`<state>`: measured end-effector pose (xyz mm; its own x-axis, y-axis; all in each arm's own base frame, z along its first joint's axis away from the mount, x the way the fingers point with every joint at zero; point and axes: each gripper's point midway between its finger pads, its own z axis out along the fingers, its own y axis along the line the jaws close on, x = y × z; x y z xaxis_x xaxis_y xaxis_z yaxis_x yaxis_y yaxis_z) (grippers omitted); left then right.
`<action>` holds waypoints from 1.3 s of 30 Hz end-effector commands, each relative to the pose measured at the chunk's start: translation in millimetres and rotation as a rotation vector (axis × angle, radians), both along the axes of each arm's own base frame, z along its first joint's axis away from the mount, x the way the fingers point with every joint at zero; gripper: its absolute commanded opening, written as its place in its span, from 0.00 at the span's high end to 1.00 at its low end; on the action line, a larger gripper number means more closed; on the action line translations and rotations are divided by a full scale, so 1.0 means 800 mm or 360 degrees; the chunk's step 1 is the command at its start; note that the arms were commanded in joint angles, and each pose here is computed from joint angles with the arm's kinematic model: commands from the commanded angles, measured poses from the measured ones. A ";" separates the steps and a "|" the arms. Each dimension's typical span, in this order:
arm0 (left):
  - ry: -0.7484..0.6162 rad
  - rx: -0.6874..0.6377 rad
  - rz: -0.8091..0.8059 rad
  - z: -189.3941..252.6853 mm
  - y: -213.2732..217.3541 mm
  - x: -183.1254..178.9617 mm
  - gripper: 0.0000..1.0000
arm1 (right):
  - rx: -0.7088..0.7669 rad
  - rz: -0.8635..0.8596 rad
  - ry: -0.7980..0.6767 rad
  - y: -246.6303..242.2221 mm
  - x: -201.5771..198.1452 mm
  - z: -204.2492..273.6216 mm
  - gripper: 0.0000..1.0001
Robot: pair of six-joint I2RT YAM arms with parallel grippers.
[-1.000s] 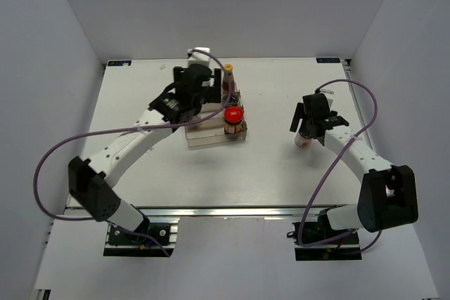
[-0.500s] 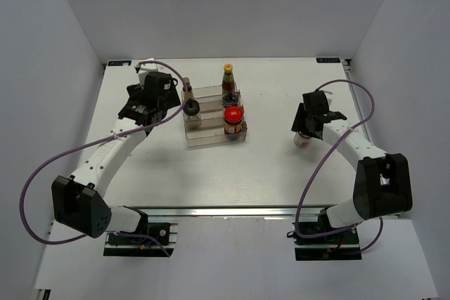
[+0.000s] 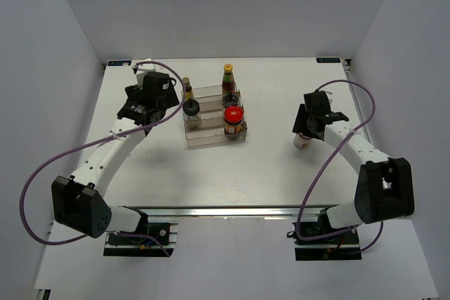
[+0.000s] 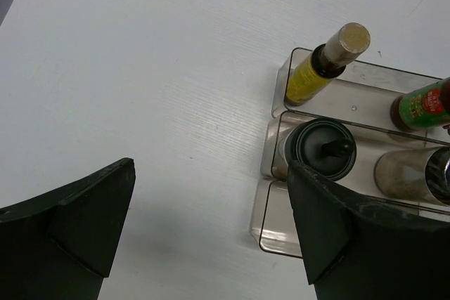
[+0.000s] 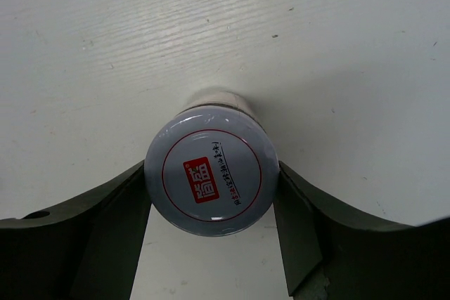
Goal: Organize the condiment bottles
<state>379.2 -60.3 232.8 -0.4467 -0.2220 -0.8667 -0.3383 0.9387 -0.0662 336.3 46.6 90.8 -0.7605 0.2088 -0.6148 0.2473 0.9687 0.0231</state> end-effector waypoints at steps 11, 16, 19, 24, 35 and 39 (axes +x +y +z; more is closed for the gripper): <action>-0.0030 -0.0060 -0.0054 0.004 -0.007 0.000 0.02 | 0.0211 0.0552 -0.0680 0.068 0.043 0.191 0.96; -0.0042 -0.0083 -0.0069 0.001 -0.012 0.004 0.02 | 0.0147 0.0745 -0.0823 0.118 0.040 0.243 0.98; -0.0008 -0.0070 -0.0055 -0.004 -0.010 0.006 0.02 | 0.0151 0.0905 -0.0935 0.167 0.030 0.284 0.97; 0.0014 -0.0107 0.0007 -0.011 0.005 0.008 0.02 | 0.0216 0.1279 -0.1056 0.256 0.007 0.323 0.98; 0.0054 -0.0244 0.0184 -0.027 0.062 -0.001 0.02 | 0.0194 0.1785 -0.0931 0.431 -0.027 0.290 0.99; 0.0044 -0.0258 0.0216 -0.027 0.074 -0.005 0.02 | 0.0162 0.1841 -0.0846 0.475 -0.021 0.247 0.99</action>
<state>381.4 -1.0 195.9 -0.4642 -0.3914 -0.7946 -0.4759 0.8668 -0.1490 307.6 401.8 234.3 -0.3179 -0.4416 -0.8390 -0.7945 0.6070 -0.0184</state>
